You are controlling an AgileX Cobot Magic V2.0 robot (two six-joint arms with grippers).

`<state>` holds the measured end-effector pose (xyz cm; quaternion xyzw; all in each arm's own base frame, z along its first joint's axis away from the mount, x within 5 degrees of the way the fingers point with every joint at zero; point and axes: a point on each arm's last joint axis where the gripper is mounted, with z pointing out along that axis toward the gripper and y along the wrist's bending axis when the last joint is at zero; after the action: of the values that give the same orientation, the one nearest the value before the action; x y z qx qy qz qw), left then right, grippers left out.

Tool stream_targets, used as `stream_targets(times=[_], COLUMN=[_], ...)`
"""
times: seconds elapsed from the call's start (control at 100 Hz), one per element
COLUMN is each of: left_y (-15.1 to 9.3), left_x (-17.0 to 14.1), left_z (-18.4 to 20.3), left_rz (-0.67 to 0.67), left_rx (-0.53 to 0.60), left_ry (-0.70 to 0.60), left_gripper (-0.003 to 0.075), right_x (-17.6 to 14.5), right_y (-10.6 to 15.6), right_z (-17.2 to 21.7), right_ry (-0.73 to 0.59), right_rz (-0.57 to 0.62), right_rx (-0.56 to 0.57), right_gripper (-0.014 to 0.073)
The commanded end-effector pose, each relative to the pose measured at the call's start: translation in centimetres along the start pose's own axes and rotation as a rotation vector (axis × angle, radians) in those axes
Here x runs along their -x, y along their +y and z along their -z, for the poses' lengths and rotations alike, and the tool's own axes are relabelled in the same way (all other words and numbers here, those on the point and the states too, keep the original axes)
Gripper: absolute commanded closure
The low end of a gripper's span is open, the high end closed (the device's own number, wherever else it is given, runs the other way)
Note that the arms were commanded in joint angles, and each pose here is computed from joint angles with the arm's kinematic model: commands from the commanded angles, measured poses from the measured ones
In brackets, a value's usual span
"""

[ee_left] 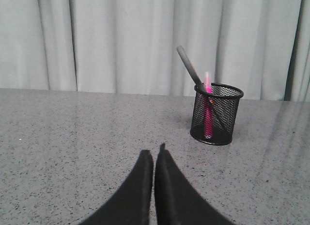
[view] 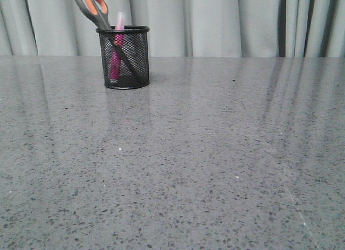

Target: Put pen and scissors into bin

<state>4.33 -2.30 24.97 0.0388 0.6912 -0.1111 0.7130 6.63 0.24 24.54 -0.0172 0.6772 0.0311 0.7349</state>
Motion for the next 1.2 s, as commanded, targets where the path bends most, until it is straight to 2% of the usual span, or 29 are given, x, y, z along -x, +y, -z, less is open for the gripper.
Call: stream_targets(times=[0.0, 0.61, 0.67, 0.83, 0.99, 1.19], left_y=[0.1, 0.1, 0.4, 1.9, 2.8, 3.0], left_x=[1.2, 1.2, 1.1, 0.8, -0.8, -4.0], left_z=[0.3, 0.3, 0.3, 0.3, 0.0, -0.6], left_rz=[0.026, 0.02, -0.026, 0.005, -0.088, -0.117], left_rx=[0.028, 0.031, 0.06, 0.213, 0.285, 0.231], left_ry=[-0.074, -0.074, -0.062, -0.086, -0.121, -0.022], left_gripper=[0.0742, 0.0742, 0.0742, 0.0742, 0.0742, 0.0742], right_x=[0.8, 0.8, 0.8, 0.8, 0.8, 0.8], right_y=[-0.2, -0.2, -0.2, -0.2, -0.2, -0.2], right_z=[0.0, 0.0, 0.0, 0.0, 0.0, 0.0], right_ry=[-0.022, -0.022, -0.022, -0.022, -0.022, -0.022], right_rz=[-0.006, -0.007, -0.007, -0.007, -0.007, -0.007], right_rx=[-0.021, -0.021, -0.021, -0.021, -0.021, -0.021], right_gripper=[0.0671, 0.0671, 0.0671, 0.0671, 0.0671, 0.0671])
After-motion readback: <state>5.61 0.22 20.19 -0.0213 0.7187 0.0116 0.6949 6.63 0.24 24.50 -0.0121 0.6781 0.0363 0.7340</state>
